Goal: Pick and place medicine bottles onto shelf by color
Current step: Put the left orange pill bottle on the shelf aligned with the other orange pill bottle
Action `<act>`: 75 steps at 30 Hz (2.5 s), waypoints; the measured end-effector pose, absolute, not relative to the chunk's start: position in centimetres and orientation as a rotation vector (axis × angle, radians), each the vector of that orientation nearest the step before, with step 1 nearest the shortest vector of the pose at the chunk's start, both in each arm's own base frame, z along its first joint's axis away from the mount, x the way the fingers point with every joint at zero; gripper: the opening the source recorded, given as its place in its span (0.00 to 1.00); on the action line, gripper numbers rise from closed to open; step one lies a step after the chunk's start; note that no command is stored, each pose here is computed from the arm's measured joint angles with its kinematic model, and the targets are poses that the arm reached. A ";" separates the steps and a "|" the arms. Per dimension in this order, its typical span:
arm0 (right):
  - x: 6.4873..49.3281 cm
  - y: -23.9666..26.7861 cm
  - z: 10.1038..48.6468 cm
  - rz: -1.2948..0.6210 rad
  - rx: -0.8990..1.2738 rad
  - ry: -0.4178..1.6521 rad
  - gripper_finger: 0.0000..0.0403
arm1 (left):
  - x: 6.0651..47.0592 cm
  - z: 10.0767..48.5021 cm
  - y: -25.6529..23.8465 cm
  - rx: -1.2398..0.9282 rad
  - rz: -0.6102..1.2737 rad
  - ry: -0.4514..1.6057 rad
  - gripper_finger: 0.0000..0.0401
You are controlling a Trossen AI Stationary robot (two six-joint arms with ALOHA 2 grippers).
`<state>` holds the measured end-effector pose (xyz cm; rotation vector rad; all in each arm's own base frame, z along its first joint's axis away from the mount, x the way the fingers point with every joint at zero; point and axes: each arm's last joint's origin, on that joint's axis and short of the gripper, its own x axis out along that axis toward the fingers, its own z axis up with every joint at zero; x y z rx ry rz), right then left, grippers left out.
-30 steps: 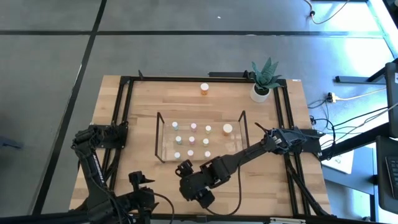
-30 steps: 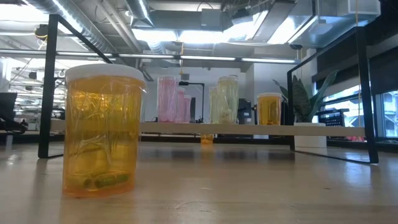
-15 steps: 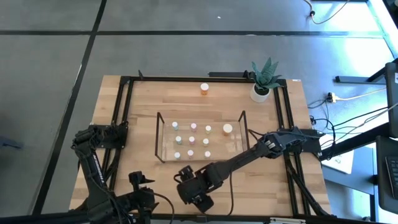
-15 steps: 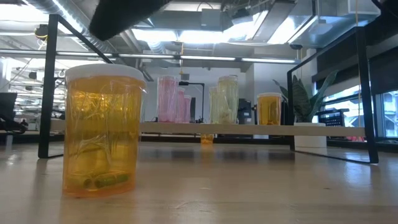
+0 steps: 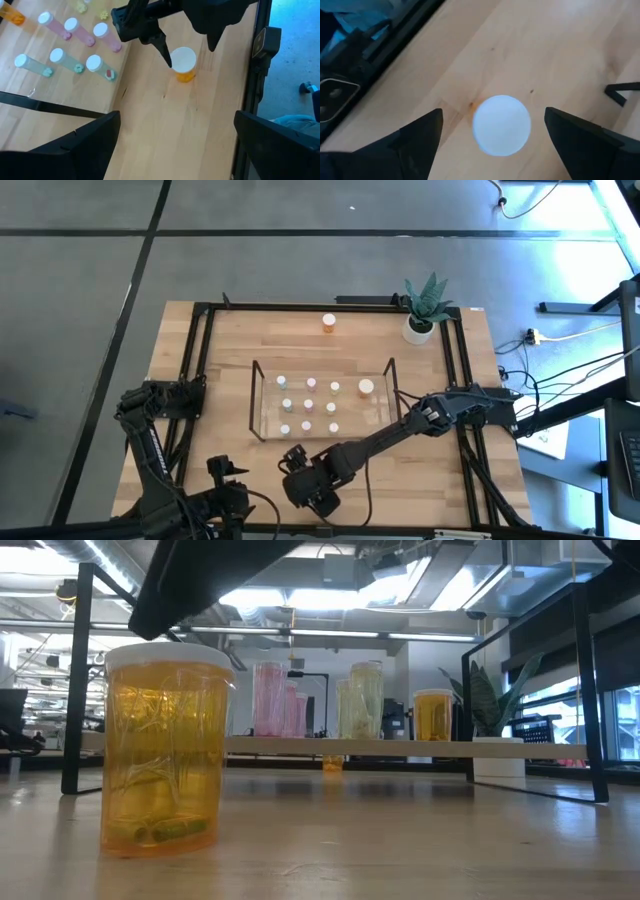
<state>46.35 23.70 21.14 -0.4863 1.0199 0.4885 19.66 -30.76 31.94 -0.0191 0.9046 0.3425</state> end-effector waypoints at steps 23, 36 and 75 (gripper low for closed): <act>47.4 23.0 17.9 0.501 -0.462 1.087 0.87 | 19.7 31.9 -30.8 -0.020 0.342 0.905 0.96; 47.5 22.9 17.7 0.487 -0.457 1.094 0.65 | 19.7 31.9 -30.8 -0.020 0.342 0.905 0.96; 39.8 23.2 29.1 0.239 -0.270 1.204 0.51 | 19.7 31.9 -30.8 -0.022 0.341 0.907 0.96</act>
